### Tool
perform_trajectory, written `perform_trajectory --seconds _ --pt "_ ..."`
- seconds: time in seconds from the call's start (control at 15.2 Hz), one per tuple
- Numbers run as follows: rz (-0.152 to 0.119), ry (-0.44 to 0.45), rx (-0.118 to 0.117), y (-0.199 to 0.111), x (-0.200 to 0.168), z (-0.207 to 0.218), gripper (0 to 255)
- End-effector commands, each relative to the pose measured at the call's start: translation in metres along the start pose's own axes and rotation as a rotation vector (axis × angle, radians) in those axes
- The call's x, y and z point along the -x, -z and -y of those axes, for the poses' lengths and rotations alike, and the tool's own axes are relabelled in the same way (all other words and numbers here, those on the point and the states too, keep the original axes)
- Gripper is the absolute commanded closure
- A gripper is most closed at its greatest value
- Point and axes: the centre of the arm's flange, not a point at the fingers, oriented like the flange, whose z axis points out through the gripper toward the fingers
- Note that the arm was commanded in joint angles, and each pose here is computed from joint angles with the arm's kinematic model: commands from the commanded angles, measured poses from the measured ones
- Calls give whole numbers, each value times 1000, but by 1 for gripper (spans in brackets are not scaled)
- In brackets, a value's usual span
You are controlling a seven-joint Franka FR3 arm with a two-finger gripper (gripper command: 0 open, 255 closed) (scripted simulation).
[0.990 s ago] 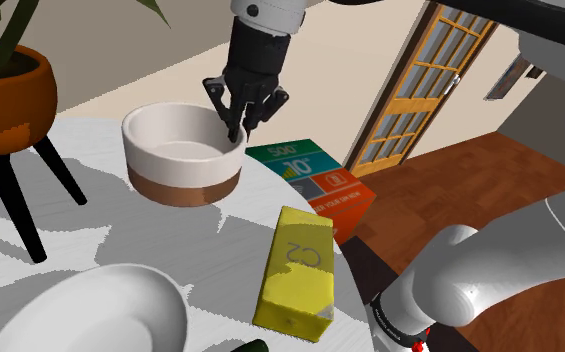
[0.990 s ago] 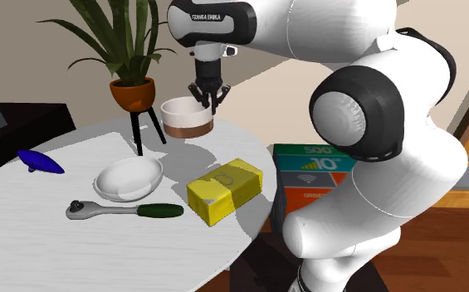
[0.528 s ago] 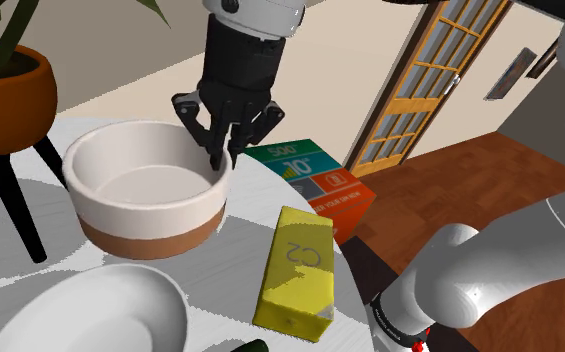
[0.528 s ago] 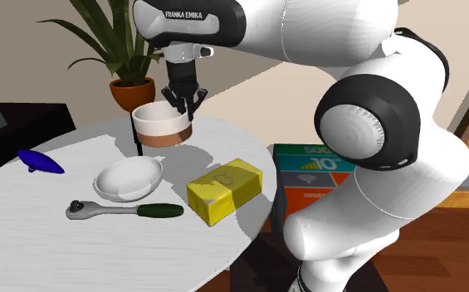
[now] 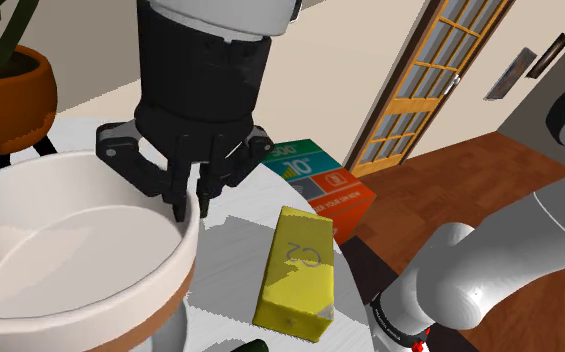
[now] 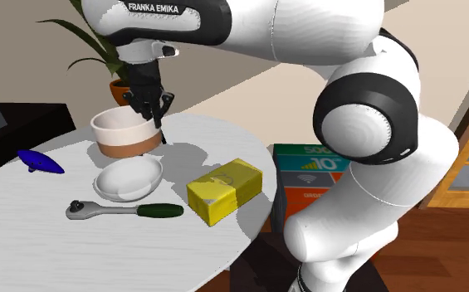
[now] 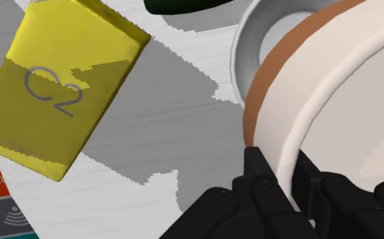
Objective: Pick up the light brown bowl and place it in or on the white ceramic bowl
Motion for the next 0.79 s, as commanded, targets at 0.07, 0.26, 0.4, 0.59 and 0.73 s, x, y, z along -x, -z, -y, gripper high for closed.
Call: perform_trajectory --seconds 0.07,0.26,0.4,0.59,0.73 --pt "0 -2 -1 1 28 18 255" --pt "0 -2 -1 -15 29 17 255" --pt "0 -2 -1 -25 29 17 255" --pt "0 -2 -1 -41 30 17 255" --pt "0 -2 -1 -52 31 17 255"
